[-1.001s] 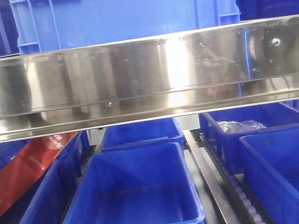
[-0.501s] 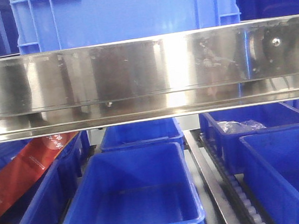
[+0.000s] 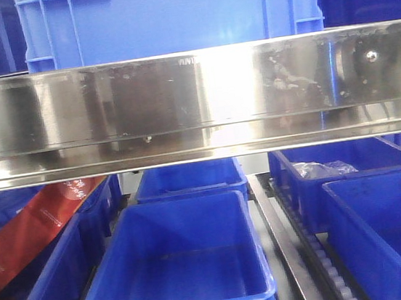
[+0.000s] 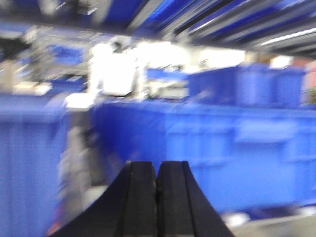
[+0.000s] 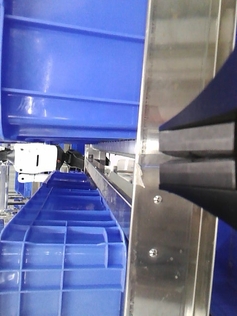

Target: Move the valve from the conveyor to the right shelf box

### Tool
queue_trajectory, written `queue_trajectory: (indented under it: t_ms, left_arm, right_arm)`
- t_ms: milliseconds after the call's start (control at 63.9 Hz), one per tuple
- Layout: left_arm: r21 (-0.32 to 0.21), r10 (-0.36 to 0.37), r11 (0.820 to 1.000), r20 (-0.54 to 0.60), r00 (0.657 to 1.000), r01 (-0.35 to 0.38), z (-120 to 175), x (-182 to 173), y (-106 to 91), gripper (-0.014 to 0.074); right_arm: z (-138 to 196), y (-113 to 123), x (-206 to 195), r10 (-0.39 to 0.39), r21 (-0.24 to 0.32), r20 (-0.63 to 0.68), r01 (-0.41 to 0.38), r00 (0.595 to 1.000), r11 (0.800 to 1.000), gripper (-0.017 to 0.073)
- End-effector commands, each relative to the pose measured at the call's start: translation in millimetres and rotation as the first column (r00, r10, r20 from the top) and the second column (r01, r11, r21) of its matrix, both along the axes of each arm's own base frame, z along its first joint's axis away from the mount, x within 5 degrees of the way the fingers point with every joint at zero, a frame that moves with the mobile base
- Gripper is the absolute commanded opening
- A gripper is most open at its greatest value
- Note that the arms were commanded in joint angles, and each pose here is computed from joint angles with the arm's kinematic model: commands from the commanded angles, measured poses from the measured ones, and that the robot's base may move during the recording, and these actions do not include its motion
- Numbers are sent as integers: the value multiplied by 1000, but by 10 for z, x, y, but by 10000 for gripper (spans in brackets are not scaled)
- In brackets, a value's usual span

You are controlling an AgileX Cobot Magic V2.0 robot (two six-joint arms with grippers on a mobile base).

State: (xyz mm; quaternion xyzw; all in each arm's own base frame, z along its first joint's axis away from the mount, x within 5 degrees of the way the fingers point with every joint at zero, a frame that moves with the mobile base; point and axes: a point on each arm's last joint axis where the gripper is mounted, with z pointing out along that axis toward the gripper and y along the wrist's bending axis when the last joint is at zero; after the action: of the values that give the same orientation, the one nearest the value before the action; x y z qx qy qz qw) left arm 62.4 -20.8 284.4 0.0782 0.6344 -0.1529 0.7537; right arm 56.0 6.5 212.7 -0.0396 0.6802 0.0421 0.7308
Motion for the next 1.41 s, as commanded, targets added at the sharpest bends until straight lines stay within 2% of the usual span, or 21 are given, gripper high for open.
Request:
queue_trajectory:
  t_ms: [0, 109, 188, 266, 297, 344, 454, 720, 1392]
  left_arm:
    - [10, 77, 997, -9, 997, -77, -186, 21, 44, -111]
    - [61, 197, 979, -36, 980, -195, -439, 21, 119, -111]
    - [63, 263, 964, -44, 964, -260, -595, -3, 165, -111]
    - [51, 286, 957, -9, 958, -285, -639, -51, 181, -111]
    - [47, 286, 957, 4, 958, -286, -634, -74, 183, -111]
    - [67, 287, 957, -56, 956, -283, -691, -65, 185, -111]
    - [69, 278, 959, -62, 959, -274, -697, -65, 180, -111]
    - [54, 246, 968, -47, 968, -244, -680, -68, 162, -111]
    - [54, 246, 968, -47, 968, -244, -680, -68, 162, -111]
  right_arm:
    - [12, 0, -3, 1, 3, 23, -1, 1000, 1000, -168]
    - [12, 0, -3, 1, 3, 23, -1, 1000, 1000, -168]
    - [12, 0, -3, 1, 3, 23, -1, 1000, 1000, -168]
    - [12, 0, -3, 1, 3, 23, -1, 1000, 1000, -168]
    - [12, 0, -3, 1, 3, 23, -1, 1000, 1000, -168]
    - [12, 0, -3, 1, 3, 23, -1, 1000, 1000, -168]
    - [12, 0, -3, 1, 3, 23, -1, 1000, 1000, -168]
    - [12, 0, -3, 1, 3, 23, -1, 1000, 1000, -168]
    - [12, 0, -3, 1, 3, 23, -1, 1000, 1000, -168]
